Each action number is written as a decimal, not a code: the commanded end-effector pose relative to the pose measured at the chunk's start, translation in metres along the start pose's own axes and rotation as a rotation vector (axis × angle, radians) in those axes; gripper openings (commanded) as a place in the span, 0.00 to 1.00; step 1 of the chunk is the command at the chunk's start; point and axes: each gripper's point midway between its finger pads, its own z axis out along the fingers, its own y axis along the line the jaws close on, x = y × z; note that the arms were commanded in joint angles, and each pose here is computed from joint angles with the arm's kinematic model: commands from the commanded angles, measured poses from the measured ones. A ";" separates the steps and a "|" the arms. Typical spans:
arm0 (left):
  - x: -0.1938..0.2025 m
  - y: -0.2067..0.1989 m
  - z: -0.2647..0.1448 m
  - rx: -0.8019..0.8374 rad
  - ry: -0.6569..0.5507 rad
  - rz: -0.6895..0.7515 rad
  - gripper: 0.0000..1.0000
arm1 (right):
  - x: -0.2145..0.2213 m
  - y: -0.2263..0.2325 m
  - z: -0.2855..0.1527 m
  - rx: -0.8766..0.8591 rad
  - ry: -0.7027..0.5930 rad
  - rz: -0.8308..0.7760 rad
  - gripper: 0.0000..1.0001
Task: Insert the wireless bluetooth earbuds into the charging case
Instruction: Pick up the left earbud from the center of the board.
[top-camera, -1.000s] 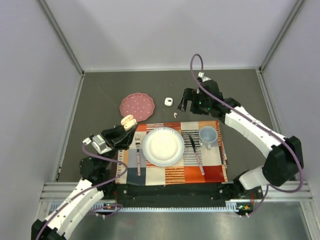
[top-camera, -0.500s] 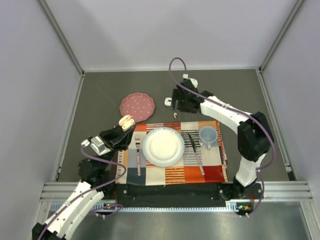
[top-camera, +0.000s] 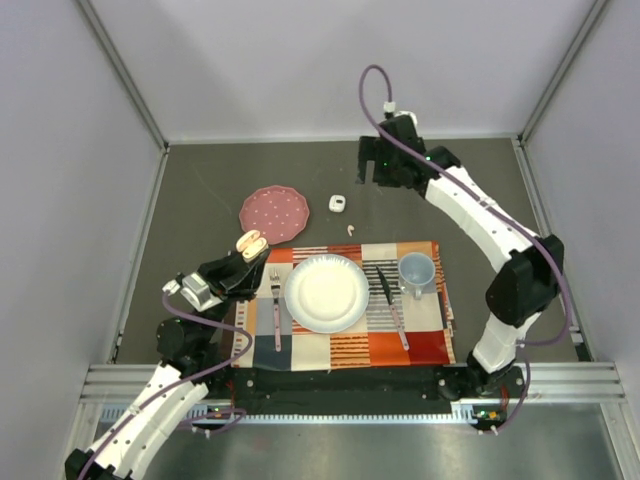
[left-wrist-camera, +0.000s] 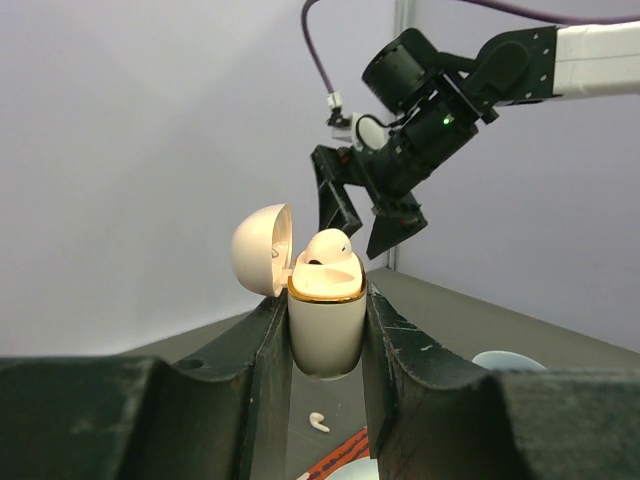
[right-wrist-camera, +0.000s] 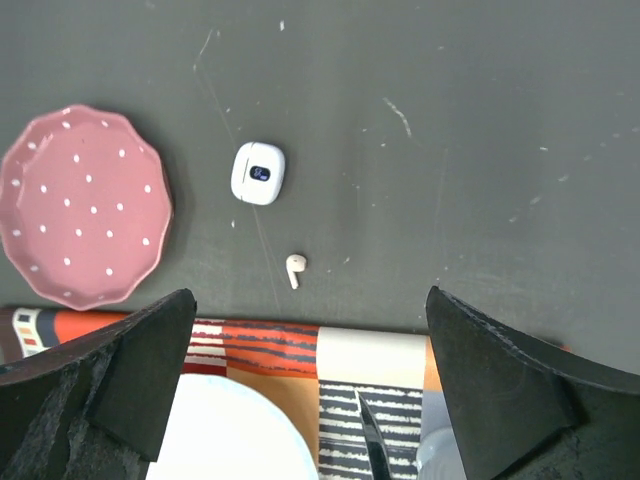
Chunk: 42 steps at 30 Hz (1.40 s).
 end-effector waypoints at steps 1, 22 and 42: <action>-0.012 0.002 0.002 -0.007 -0.040 0.028 0.00 | -0.009 -0.011 -0.022 0.000 -0.010 0.078 0.98; -0.010 0.007 0.000 -0.037 -0.019 0.048 0.00 | 0.083 0.023 0.086 0.061 0.220 0.132 0.75; -0.008 0.009 0.001 -0.042 -0.012 0.047 0.00 | 0.117 0.038 0.115 0.093 0.254 0.114 0.57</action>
